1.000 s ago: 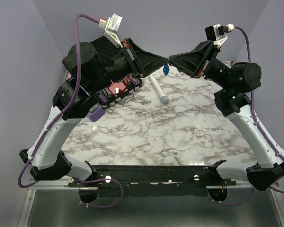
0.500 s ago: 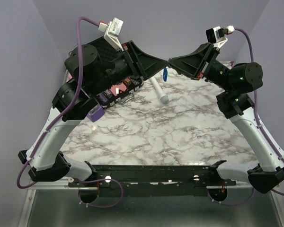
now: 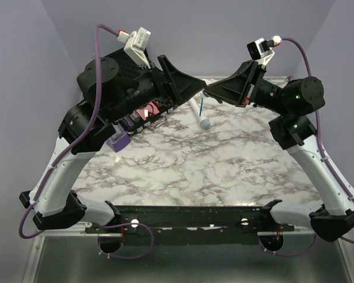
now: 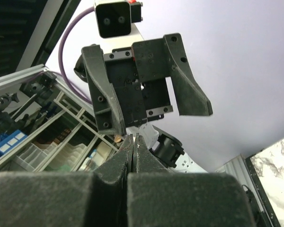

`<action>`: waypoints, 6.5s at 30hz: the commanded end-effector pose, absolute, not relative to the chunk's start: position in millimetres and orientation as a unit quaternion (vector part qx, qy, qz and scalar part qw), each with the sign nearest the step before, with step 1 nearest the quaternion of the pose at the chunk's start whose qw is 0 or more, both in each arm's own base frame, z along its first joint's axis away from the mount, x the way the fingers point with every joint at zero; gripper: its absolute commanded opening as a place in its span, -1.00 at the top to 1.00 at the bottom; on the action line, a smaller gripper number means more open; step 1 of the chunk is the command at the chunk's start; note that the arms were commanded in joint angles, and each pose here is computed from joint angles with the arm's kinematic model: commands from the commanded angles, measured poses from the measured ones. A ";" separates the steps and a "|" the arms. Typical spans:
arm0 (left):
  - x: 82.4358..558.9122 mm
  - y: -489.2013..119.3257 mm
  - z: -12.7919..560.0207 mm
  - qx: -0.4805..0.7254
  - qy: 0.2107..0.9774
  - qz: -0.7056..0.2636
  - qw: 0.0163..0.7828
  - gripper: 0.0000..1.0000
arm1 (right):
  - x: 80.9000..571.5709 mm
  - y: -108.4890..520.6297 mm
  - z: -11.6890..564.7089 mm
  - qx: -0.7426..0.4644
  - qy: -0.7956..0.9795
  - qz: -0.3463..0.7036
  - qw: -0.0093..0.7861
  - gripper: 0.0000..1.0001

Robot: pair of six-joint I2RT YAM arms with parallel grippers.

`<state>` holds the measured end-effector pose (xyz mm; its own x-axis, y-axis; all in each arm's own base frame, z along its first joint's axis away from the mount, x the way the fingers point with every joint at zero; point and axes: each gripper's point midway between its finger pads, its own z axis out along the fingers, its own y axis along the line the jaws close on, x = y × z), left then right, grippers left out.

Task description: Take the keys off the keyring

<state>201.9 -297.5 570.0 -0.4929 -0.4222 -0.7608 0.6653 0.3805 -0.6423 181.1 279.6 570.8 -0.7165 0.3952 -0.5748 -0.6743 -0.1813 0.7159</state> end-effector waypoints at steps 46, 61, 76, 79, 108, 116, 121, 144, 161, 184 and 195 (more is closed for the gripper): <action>140.1 -288.9 550.2 0.347 0.622 -0.632 0.305 0.18 | 151.5 289.8 546.3 -0.238 0.563 0.748 0.257 0.99; 149.2 -297.4 547.1 0.338 0.633 -0.625 0.307 1.00 | 160.1 293.2 546.6 -0.230 0.566 0.747 0.263 0.99; 174.9 -299.7 561.0 0.228 0.669 -0.594 0.384 1.00 | 188.7 295.1 563.1 -0.167 0.562 0.741 0.328 0.99; 181.0 -299.2 569.1 0.198 0.666 -0.594 0.405 1.00 | 194.3 294.9 566.3 -0.153 0.560 0.741 0.338 0.99; 212.0 -313.3 585.6 0.069 0.649 -0.592 0.472 0.98 | 202.4 283.7 575.7 -0.103 0.542 0.742 0.382 0.99; 205.2 -302.7 579.9 0.075 0.653 -0.582 0.479 0.39 | 200.5 283.5 574.0 -0.111 0.544 0.737 0.386 0.99; 200.1 -293.4 576.1 0.079 0.660 -0.569 0.485 0.05 | 202.3 285.5 570.4 -0.113 0.548 0.735 0.382 0.99; 156.3 -273.3 551.6 0.266 0.644 -0.597 0.398 -0.48 | 172.9 295.0 554.8 -0.208 0.568 0.739 0.297 0.98; 156.8 -282.2 549.6 0.298 0.633 -0.607 0.376 0.04 | 171.3 294.7 551.3 -0.201 0.575 0.740 0.284 0.98; 174.1 -293.8 551.9 0.282 0.638 -0.615 0.369 0.68 | 179.1 299.1 549.3 -0.201 0.577 0.738 0.285 0.98; 181.8 -297.2 554.0 0.260 0.643 -0.619 0.369 1.00 | 184.9 300.8 551.6 -0.196 0.575 0.738 0.295 0.98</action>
